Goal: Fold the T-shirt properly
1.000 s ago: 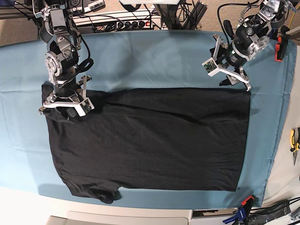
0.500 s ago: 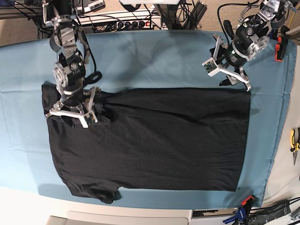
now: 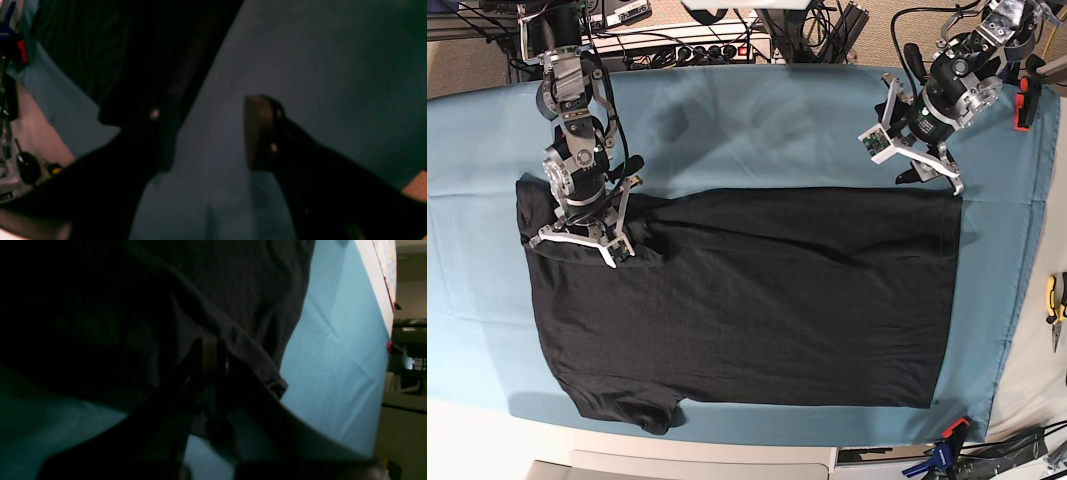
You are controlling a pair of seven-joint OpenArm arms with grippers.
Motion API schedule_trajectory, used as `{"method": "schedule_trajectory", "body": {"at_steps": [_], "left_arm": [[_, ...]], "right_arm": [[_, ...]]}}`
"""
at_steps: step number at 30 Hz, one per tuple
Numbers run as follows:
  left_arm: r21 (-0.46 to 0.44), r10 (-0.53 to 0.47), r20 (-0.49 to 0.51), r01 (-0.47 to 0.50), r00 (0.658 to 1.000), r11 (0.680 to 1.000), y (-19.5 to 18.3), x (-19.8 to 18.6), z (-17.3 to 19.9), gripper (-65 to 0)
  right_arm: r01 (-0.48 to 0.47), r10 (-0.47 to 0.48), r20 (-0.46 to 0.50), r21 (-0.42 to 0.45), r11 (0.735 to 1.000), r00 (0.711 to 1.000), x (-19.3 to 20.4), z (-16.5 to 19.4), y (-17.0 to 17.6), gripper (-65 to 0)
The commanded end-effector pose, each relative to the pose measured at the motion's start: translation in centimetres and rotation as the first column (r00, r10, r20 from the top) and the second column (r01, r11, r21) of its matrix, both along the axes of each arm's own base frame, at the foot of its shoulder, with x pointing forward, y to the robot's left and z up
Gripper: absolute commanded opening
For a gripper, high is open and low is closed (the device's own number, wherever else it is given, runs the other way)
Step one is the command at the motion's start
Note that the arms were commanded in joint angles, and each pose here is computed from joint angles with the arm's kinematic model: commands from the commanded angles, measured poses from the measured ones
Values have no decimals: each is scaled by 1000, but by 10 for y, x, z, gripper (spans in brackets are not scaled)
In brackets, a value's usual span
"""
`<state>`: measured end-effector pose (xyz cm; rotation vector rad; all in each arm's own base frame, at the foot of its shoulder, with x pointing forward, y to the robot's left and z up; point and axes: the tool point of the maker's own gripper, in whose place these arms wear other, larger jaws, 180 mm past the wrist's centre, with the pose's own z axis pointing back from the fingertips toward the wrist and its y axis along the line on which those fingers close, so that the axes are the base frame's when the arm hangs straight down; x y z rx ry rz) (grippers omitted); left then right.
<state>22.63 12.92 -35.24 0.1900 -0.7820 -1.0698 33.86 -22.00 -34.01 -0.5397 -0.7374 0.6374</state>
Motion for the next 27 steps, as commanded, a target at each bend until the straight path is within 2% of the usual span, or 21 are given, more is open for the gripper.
{"method": "schedule_trajectory", "body": {"at_steps": [1,7,12,18,23,27], "left_arm": [[-5,-5,39,6,999,1000,0,6,10,-328],[-5,-5,39,5,999,1000,0,6,10,-328],[-9,8,47,-7,999,1000,1,8,11,-328],[-14,9,47,-8,999,1000,0,8,11,-328],[-25,12,46,-11,999,1000,-3,8,11,-328],[-24,12,47,-11,999,1000,-3,8,11,-328]], "right_arm": [[-4,4,56,-4,1000,998,12,15,-3,-650],[32,-33,23,21,999,999,31,3,-14,-650],[35,-37,38,53,998,999,47,6,-15,-650],[14,-22,60,127,992,998,61,5,0,-650],[23,-30,40,178,984,999,73,-8,13,-650],[9,-26,79,209,978,997,90,4,24,-650]]}}
